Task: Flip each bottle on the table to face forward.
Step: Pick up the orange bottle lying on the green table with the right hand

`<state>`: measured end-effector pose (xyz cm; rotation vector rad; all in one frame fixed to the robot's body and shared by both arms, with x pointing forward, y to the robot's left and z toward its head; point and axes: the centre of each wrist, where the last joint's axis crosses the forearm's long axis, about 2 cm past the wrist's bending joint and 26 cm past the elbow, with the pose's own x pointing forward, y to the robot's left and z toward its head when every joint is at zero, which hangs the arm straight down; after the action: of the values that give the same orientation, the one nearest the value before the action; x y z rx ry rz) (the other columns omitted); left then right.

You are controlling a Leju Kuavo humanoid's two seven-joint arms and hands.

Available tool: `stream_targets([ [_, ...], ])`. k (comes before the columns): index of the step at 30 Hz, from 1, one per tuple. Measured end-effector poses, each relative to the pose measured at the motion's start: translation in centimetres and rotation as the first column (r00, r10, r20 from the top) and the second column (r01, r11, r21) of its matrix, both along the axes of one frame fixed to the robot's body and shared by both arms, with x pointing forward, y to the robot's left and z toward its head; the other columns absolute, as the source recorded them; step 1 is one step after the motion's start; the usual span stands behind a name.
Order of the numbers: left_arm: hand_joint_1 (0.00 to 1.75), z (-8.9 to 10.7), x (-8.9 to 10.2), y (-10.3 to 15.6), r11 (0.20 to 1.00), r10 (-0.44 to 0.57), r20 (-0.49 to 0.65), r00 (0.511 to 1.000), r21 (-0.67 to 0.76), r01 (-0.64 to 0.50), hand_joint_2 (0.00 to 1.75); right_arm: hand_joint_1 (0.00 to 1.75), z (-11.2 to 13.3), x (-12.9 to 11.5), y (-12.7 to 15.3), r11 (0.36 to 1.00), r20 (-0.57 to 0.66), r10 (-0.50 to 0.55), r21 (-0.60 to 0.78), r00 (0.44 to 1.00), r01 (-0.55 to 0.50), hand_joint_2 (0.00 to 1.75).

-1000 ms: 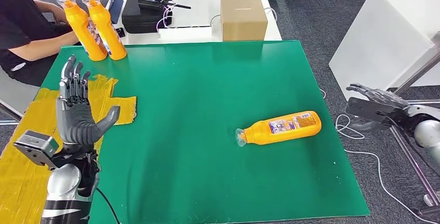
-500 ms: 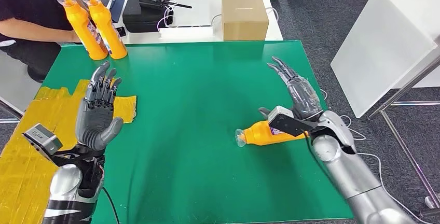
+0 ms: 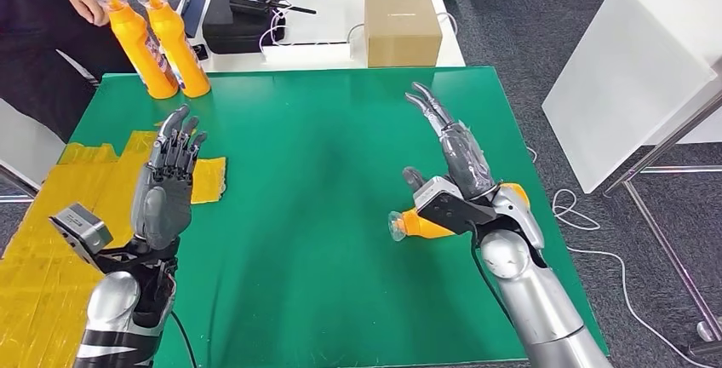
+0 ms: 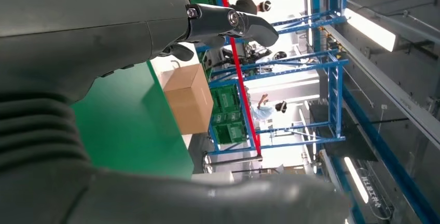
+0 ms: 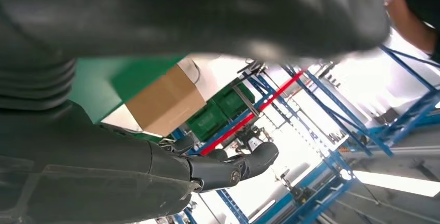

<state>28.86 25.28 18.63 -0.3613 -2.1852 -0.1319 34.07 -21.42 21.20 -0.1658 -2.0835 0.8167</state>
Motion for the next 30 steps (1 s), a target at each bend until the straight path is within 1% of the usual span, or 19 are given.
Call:
stream_targets([
  [4,0.0,0.1,0.0,-0.2,1.0,-0.006,0.0,1.0,-0.001,0.006,0.0,0.0,-0.3,0.3,0.2,1.0,-0.02,0.005,-0.008,1.0,-0.005,1.75],
  [14,0.0,0.1,0.3,-0.9,0.999,-0.032,-0.014,0.999,-0.032,0.032,0.0,0.0,-0.4,1.0,1.9,1.0,-0.051,0.018,0.026,0.999,-0.017,1.75],
  [21,0.0,-0.2,0.2,-1.3,0.998,-0.039,-0.023,0.999,-0.04,0.038,0.0,0.0,-0.8,1.0,1.4,0.998,-0.06,0.017,0.066,0.998,-0.013,1.75],
  [30,0.0,-0.2,0.3,-1.8,0.999,-0.039,-0.027,0.999,-0.035,0.038,0.0,0.0,-1.3,0.7,1.3,0.998,-0.073,0.017,0.067,0.997,-0.012,1.75],
])
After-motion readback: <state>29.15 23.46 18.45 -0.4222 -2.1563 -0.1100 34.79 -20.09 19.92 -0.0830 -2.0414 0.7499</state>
